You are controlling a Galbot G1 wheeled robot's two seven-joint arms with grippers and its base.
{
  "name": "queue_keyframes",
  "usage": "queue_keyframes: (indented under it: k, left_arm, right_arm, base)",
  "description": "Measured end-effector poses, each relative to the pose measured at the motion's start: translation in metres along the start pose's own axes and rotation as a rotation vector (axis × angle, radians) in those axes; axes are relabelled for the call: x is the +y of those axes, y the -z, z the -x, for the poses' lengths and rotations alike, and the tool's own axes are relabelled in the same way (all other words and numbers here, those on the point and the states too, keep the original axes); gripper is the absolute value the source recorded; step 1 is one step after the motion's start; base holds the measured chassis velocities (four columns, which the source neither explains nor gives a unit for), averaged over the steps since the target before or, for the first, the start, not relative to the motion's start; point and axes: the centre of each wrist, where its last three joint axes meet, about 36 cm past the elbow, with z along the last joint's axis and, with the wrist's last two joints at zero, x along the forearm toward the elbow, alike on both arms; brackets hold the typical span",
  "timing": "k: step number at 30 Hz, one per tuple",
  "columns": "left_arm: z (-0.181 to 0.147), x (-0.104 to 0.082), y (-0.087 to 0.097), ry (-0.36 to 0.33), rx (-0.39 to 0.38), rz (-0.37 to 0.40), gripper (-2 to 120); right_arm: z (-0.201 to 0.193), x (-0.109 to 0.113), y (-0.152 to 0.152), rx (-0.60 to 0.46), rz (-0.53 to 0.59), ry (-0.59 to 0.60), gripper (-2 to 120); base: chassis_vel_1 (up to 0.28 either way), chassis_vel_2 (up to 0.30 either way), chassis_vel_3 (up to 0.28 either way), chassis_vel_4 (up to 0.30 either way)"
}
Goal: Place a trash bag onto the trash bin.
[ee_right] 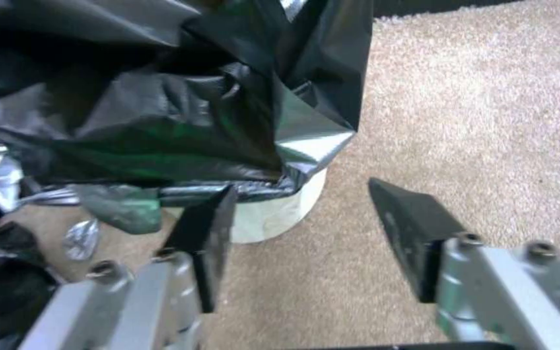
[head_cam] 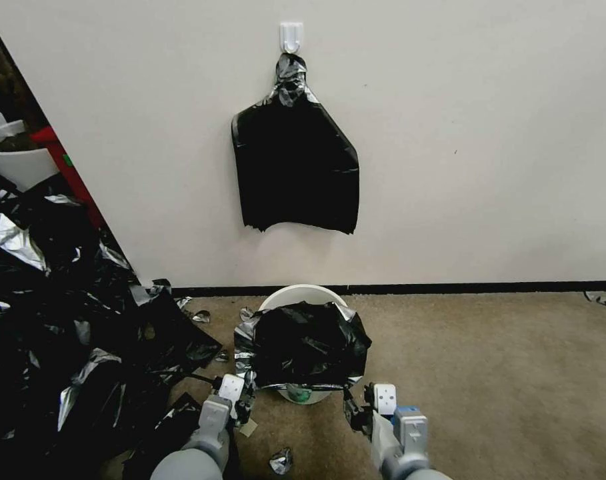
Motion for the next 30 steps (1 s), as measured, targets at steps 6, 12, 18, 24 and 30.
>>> queue_keyframes:
  k: [6, 12, 18, 24, 30]
  left_arm:
    - [-0.033, 0.006, 0.03, 0.0, -0.192, -0.072, 83]
    - [-0.039, 0.028, 0.066, 0.071, -0.463, -0.098, 99]
    - [-0.02, 0.061, 0.079, 0.194, -0.563, -0.149, 100]
    - [-0.012, 0.068, 0.076, 0.262, -0.557, -0.253, 100]
    - [-0.011, 0.072, 0.072, 0.287, -0.556, -0.288, 100]
  right_arm:
    - [-0.015, -0.008, 0.028, -0.267, 0.002, 0.067, 82]
    - [0.011, -0.041, 0.111, -0.436, 0.053, 0.252, 99]
    - [0.093, -0.072, 0.201, -0.163, -0.106, 0.358, 100]
    - [0.166, -0.077, 0.232, -0.057, -0.275, 0.364, 100]
    - [0.235, -0.097, 0.223, 0.072, -0.42, 0.322, 100]
  base:
    - [0.0, 0.0, 0.0, 0.0]
    - [0.0, 0.0, 0.0, 0.0]
    - [0.0, 0.0, 0.0, 0.0]
    - [0.0, 0.0, 0.0, 0.0]
    - [0.0, 0.0, 0.0, 0.0]
